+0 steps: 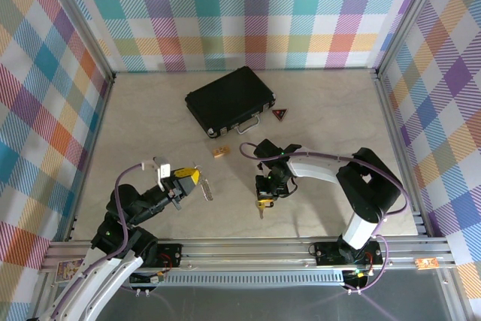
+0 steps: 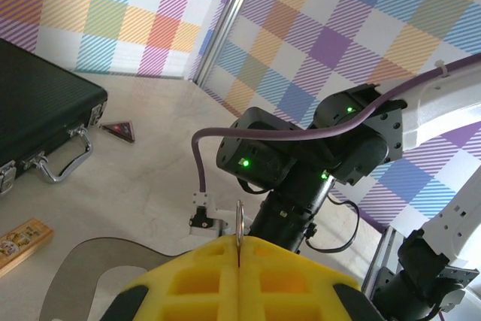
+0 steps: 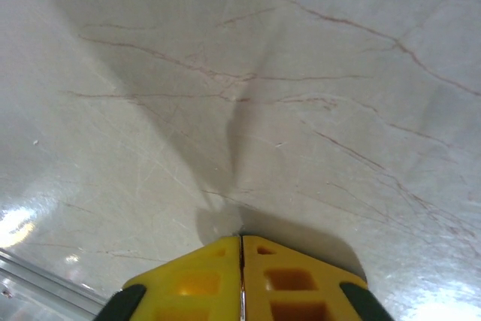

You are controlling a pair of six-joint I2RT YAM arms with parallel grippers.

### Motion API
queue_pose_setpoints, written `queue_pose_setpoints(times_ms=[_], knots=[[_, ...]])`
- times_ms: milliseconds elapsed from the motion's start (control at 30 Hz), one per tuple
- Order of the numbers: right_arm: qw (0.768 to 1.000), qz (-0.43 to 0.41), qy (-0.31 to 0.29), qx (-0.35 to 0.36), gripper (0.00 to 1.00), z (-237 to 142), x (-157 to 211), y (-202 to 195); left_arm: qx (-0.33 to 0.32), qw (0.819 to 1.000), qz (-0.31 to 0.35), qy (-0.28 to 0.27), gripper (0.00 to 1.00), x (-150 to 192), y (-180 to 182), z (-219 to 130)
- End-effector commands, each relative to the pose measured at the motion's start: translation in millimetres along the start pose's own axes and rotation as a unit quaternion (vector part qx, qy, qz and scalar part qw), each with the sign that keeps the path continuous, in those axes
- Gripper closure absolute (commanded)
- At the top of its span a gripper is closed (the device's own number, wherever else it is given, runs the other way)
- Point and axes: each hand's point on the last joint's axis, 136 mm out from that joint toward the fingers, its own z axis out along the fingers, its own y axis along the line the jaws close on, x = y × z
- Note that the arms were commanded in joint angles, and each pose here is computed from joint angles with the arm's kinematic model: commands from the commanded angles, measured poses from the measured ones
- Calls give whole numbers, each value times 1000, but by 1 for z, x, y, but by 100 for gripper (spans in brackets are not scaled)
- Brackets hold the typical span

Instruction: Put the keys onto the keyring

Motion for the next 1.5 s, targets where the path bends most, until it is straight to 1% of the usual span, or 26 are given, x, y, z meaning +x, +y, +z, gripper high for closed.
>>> queue_pose_setpoints(times_ms=[0,133,300,500,667,1000,1267,1467], knots=[[1000,-31,-4,1,99,-7,2,7,18,1000,4,-16,100,-9,-8,1],[998,-53,-21,12,100,-10,4,6,7,1000,9,-29,100,-15,-8,-5],[994,-94,-60,9,100,-22,4,16,6,1000,9,-29,100,-21,-11,-7],[981,-153,-115,-2,100,-41,2,37,4,1000,6,-29,100,-27,-14,-9],[966,-201,-164,-13,100,-57,1,54,2,1000,4,-24,100,-31,-16,-10],[924,-288,-247,-46,100,-84,9,82,-4,1000,12,-19,100,-44,-23,-13],[876,-330,-340,-91,100,-127,18,95,8,1000,13,-13,100,-50,-30,-9],[838,-357,-391,-132,100,-153,26,103,35,999,21,-15,100,-57,-42,-8]])
